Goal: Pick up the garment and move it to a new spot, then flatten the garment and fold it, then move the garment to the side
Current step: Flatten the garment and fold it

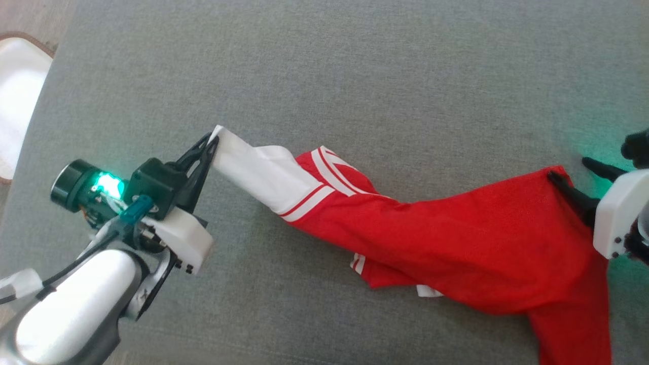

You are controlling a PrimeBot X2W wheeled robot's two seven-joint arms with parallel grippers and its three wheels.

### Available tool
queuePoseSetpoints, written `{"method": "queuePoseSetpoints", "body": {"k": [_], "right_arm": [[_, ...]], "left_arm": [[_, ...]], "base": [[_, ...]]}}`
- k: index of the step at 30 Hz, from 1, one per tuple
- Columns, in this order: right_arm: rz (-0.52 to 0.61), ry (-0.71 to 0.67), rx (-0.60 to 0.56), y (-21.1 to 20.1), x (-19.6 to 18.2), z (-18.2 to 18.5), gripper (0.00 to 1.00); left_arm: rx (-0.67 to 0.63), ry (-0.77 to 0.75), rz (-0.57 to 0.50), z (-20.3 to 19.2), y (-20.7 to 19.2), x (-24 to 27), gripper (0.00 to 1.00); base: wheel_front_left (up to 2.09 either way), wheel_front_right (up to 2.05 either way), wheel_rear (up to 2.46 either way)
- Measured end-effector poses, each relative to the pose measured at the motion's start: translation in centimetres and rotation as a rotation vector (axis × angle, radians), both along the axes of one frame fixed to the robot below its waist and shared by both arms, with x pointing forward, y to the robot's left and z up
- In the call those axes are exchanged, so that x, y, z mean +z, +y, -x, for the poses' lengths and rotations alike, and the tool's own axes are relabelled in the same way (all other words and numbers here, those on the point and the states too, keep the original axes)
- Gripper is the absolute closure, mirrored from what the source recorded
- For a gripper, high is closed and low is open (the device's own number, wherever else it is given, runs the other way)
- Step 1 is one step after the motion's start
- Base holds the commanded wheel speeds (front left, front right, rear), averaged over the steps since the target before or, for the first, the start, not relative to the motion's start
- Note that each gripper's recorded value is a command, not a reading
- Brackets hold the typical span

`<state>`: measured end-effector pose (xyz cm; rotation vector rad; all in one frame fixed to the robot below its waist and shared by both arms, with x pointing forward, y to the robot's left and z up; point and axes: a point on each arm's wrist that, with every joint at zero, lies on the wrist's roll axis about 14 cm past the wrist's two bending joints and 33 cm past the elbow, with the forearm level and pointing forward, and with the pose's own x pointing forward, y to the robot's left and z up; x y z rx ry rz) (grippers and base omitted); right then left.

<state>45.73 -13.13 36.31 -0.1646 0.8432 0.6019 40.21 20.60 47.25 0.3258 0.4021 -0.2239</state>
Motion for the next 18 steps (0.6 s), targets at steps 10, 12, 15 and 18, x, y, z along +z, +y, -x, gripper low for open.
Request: {"method": "queuePoseSetpoints", "body": {"k": [10, 12, 15, 18], "right_arm": [[-0.032, 0.003, 0.047, 1.3, -0.1, 0.1, 1.0], [-0.042, -0.023, 0.035, 1.0, 0.4, -0.2, 1.0], [-0.073, -0.098, 0.008, 0.5, 1.9, -0.8, 1.0], [-0.108, -0.2, -0.022, -0.1, 4.3, -1.6, 1.0]], "left_arm": [[0.009, -0.003, -0.003, 0.0, 0.5, -0.6, 1.0], [0.013, -0.012, 0.001, 0.0, 0.7, -0.4, 1.0], [0.003, -0.046, 0.004, -0.1, 0.6, 0.3, 1.0], [-0.008, -0.11, 0.012, -0.1, 0.5, 1.8, 1.0]], "base": [[0.0, 0.0, 0.0], [0.0, 0.0, 0.0], [0.0, 0.0, 0.0], [0.0, 0.0, 0.0]]}}
